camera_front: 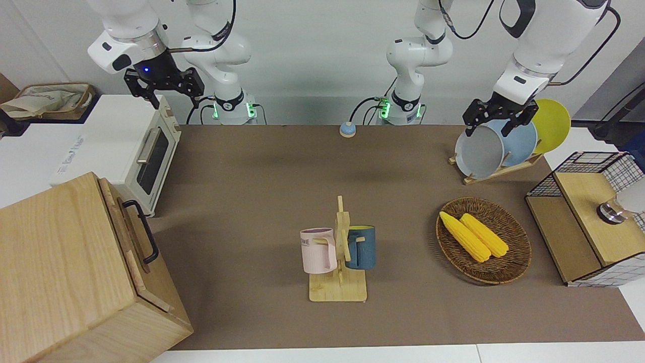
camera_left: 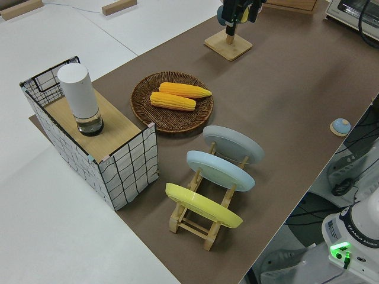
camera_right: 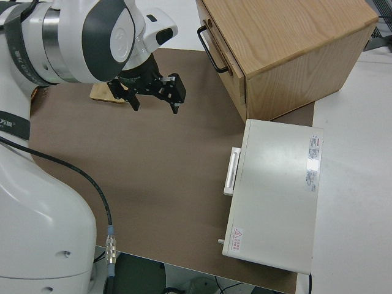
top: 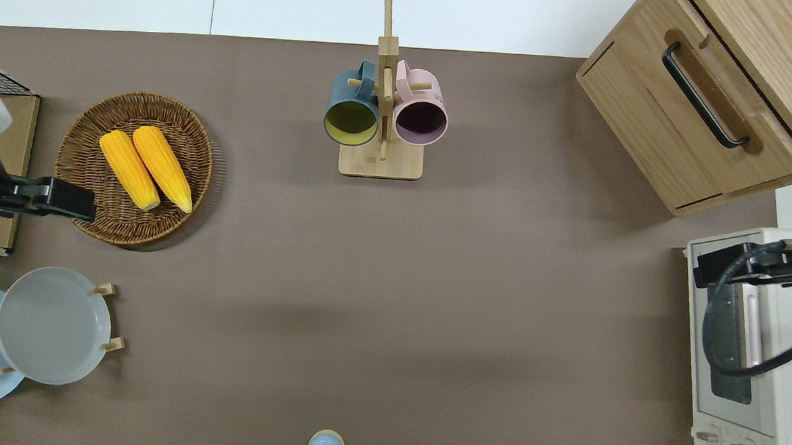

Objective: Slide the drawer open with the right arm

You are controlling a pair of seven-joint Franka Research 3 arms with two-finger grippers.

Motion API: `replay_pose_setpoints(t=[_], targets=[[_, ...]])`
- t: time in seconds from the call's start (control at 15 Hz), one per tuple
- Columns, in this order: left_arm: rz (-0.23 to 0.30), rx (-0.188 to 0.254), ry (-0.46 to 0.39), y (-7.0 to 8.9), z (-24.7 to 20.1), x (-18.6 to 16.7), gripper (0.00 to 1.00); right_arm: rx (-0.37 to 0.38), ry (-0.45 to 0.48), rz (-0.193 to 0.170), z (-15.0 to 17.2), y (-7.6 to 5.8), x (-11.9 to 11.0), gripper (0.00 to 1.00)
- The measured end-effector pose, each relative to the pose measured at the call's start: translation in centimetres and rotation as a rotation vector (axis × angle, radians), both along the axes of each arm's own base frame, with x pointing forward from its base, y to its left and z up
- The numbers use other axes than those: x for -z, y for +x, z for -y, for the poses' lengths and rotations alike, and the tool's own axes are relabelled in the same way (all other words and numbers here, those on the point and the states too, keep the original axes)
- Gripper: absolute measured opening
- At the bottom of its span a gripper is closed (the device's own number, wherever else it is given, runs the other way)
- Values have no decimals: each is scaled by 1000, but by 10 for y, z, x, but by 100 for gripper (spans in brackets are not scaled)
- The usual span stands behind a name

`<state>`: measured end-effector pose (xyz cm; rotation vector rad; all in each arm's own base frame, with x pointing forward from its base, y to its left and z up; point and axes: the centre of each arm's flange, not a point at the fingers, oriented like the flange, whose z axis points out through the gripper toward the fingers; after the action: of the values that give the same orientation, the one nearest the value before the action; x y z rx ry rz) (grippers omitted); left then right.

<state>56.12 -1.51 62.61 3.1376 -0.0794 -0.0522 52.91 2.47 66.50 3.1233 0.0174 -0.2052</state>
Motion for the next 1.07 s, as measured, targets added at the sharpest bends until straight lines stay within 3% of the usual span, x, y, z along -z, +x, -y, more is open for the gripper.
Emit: replay_pose_setpoints(t=[0.47, 0.73, 1.07], targets=[[0, 0, 0, 0, 0, 0, 100, -9, -161, 8, 5, 4, 2, 99], [0, 0, 0, 0, 0, 0, 100, -52, -307, 76, -5, 14, -2, 99], [0, 0, 0, 0, 0, 0, 100, -162, -496, 140, -45, 35, 10, 99]])
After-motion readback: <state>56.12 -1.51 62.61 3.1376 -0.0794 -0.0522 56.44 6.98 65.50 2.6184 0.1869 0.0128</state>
